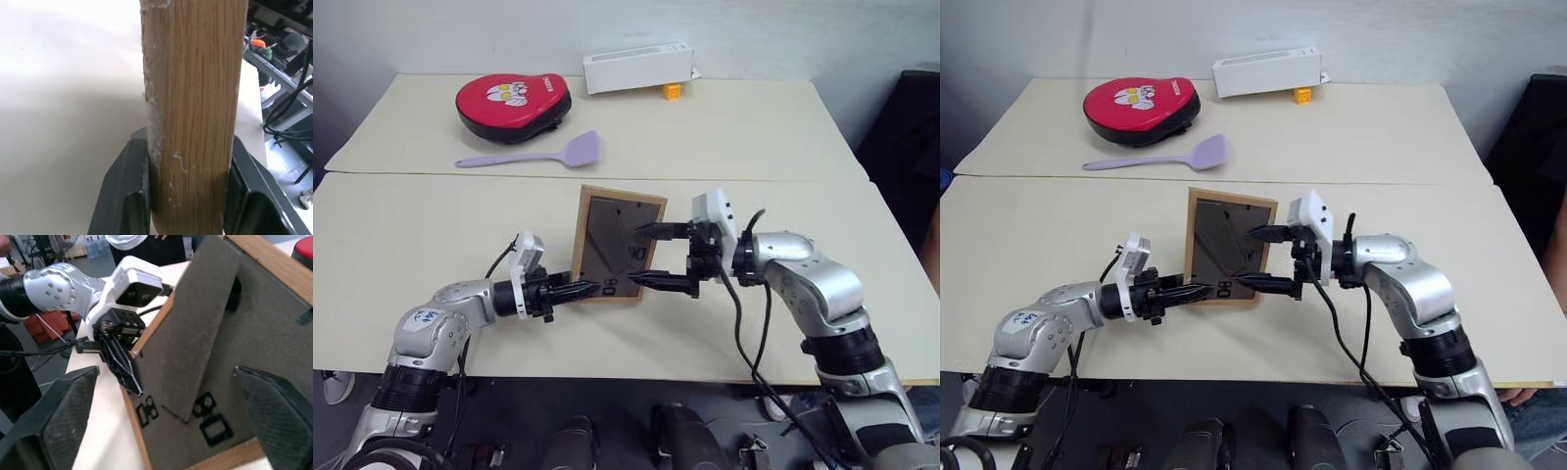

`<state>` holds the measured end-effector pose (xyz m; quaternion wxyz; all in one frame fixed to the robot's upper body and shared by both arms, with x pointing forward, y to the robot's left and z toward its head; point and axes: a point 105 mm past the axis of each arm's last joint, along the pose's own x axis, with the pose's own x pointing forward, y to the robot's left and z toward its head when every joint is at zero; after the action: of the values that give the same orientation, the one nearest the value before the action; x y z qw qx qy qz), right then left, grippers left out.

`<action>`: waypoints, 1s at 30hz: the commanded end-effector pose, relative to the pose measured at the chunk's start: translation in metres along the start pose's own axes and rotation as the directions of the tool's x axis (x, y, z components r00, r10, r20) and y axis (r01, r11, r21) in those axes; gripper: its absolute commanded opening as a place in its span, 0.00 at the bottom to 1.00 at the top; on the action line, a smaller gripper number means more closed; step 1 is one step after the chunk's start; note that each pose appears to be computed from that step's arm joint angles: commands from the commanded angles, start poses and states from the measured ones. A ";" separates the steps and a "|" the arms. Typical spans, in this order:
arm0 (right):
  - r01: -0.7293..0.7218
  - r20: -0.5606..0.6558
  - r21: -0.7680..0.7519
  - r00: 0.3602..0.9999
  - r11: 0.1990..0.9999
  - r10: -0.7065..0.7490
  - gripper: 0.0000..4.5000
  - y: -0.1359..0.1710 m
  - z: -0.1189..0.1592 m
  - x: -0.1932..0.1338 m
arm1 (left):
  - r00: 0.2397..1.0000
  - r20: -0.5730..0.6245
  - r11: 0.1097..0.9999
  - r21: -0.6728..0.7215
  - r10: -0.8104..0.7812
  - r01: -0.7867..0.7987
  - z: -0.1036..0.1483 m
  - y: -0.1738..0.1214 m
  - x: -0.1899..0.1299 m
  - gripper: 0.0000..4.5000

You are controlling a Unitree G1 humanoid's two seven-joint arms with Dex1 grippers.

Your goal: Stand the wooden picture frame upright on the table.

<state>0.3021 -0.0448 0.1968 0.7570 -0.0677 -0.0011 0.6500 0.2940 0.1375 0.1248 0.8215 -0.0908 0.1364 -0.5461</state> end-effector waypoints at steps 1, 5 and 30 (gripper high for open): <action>-0.048 0.047 -0.019 0.998 0.999 0.049 1.00 0.005 0.011 0.013 | 0.998 -0.006 0.998 0.042 -0.055 0.055 0.001 -0.011 0.004 0.28; -0.102 0.073 -0.031 0.992 0.994 0.104 1.00 0.015 0.015 0.021 | 0.999 -0.004 0.998 0.040 -0.047 0.048 0.001 -0.011 0.005 0.28; 0.187 0.212 -0.466 0.973 0.865 -0.096 1.00 -0.009 0.029 -0.052 | 0.981 -0.054 0.772 -0.625 -0.188 0.114 0.023 -0.029 -0.016 0.28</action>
<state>0.2993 -0.0796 0.2153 0.7545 -0.1621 -0.1897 0.6070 0.2748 0.1377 0.1438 0.7089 -0.3144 0.3461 -0.5281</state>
